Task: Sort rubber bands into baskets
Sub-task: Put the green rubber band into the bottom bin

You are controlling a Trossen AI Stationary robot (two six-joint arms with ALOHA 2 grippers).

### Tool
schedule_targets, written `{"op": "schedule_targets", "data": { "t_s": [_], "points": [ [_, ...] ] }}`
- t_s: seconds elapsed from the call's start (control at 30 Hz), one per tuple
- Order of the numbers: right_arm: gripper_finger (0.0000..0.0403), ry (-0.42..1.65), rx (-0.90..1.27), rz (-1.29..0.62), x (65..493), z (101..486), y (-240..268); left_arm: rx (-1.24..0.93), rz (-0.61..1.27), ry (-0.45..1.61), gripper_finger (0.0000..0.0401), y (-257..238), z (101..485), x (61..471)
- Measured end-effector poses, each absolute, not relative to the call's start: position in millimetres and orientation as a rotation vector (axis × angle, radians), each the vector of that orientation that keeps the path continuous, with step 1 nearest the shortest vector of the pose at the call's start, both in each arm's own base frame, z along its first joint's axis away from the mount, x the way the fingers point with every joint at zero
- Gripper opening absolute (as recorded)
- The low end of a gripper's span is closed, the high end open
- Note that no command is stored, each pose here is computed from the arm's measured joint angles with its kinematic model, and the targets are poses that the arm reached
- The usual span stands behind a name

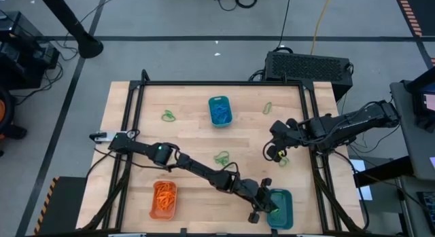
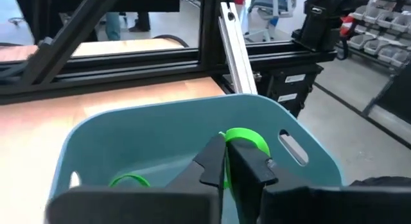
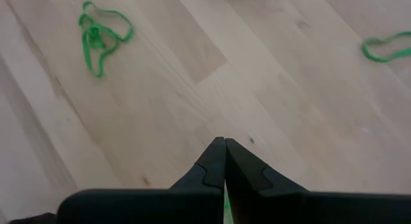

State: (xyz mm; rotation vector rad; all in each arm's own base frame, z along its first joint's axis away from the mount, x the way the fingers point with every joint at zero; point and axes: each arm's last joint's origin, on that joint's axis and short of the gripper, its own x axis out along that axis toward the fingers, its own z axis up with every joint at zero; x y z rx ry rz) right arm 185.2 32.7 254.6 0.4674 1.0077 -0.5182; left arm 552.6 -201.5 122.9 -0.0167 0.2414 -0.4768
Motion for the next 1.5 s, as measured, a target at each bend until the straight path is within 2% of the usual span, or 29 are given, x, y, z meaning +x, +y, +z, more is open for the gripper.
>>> {"op": "schedule_targets", "data": {
  "t_s": [0.37, 0.5, 0.67, 0.87, 1.13, 1.3, 1.5],
  "points": [
    [0.0, 0.959, 0.472, -0.487, 190.2, 257.1, 33.8, 0.026, -0.437, 0.268, 0.0132, -190.7, 119.8, 555.6],
    [0.0, 0.958, 0.473, -0.487, 190.3, 257.1, 33.8, 0.011, -0.43, 0.271, 0.0157, -188.2, 120.8, 556.3],
    [0.0, 0.958, 0.472, -0.486, 190.4, 257.1, 33.8, 0.063, -0.429, 0.327, 0.0162, -185.5, 135.9, 552.6],
    [0.0, 0.952, 0.466, -0.477, 191.2, 257.5, 34.0, 0.158, -0.404, 0.287, 0.0162, -184.6, 165.6, 548.9],
    [0.0, 0.939, 0.467, -0.468, 192.5, 258.2, 34.2, 0.48, -0.344, 0.287, 0.0162, -190.7, 162.3, 545.3],
    [0.0, 0.906, 0.48, -0.454, 195.6, 260.0, 35.0, 0.539, -0.222, 0.37, 0.0162, -192.9, 158.3, 540.9],
    [0.0, 0.908, 0.482, -0.451, 195.6, 260.0, 35.1, 0.585, -0.195, 0.585, 0.0162, -192.8, 194.9, 514.4]
  ]
}}
